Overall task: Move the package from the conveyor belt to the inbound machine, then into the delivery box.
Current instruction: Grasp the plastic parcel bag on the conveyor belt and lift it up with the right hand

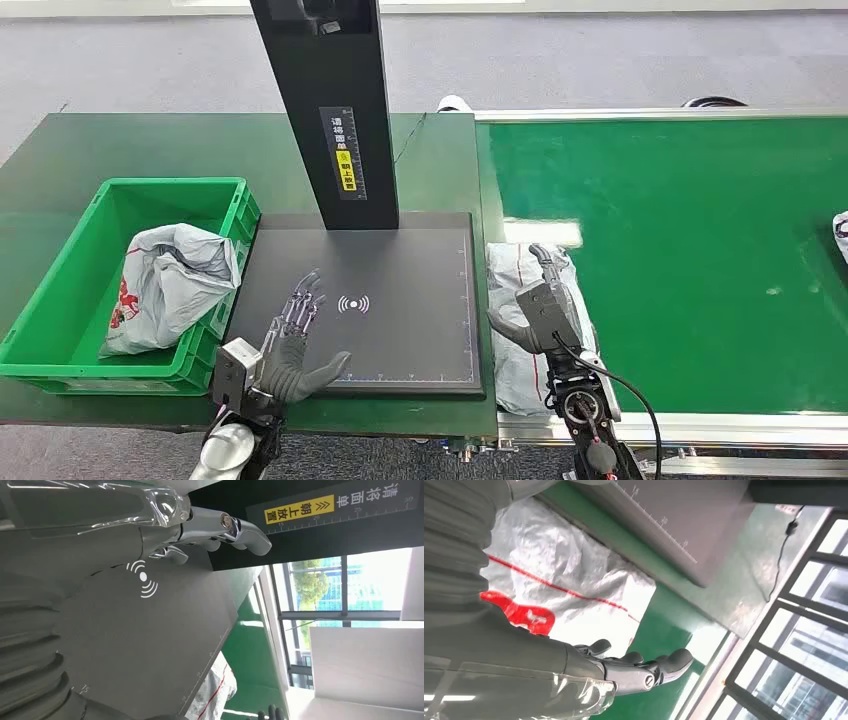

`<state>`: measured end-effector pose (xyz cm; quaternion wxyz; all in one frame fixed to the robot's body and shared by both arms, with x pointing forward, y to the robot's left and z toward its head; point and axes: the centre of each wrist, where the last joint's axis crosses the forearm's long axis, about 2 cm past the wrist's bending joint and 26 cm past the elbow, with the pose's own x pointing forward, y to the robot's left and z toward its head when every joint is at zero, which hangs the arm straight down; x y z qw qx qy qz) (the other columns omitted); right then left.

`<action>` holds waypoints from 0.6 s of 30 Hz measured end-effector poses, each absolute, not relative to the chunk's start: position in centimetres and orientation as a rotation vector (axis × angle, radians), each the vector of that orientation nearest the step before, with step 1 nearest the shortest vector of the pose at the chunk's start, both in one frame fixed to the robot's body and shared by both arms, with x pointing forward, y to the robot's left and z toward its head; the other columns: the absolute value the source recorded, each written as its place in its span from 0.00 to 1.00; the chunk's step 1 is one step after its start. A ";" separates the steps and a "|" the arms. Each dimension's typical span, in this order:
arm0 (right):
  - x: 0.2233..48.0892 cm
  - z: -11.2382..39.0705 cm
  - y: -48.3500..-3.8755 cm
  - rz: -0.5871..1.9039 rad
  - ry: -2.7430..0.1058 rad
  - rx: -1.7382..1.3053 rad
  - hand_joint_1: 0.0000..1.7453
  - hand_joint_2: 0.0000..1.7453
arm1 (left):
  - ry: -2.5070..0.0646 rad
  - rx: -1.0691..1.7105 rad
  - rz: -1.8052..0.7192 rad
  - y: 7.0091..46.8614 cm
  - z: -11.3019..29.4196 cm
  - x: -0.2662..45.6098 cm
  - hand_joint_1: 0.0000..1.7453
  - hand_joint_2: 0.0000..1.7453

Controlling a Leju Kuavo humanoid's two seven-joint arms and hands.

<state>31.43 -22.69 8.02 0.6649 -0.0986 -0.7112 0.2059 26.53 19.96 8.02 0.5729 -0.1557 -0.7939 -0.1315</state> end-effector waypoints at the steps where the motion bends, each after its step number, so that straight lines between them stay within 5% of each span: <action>1: 31.4 8.0 -22.7 0.466 -1.606 -0.225 0.00 1.00 | -1.862 -0.365 -0.308 20.0 8.1 26.5 0.00 1.00; 18: 31.6 8.1 -23.2 0.482 -1.555 -0.299 0.00 1.00 | -1.862 -0.355 -0.304 20.2 8.2 26.3 0.00 1.00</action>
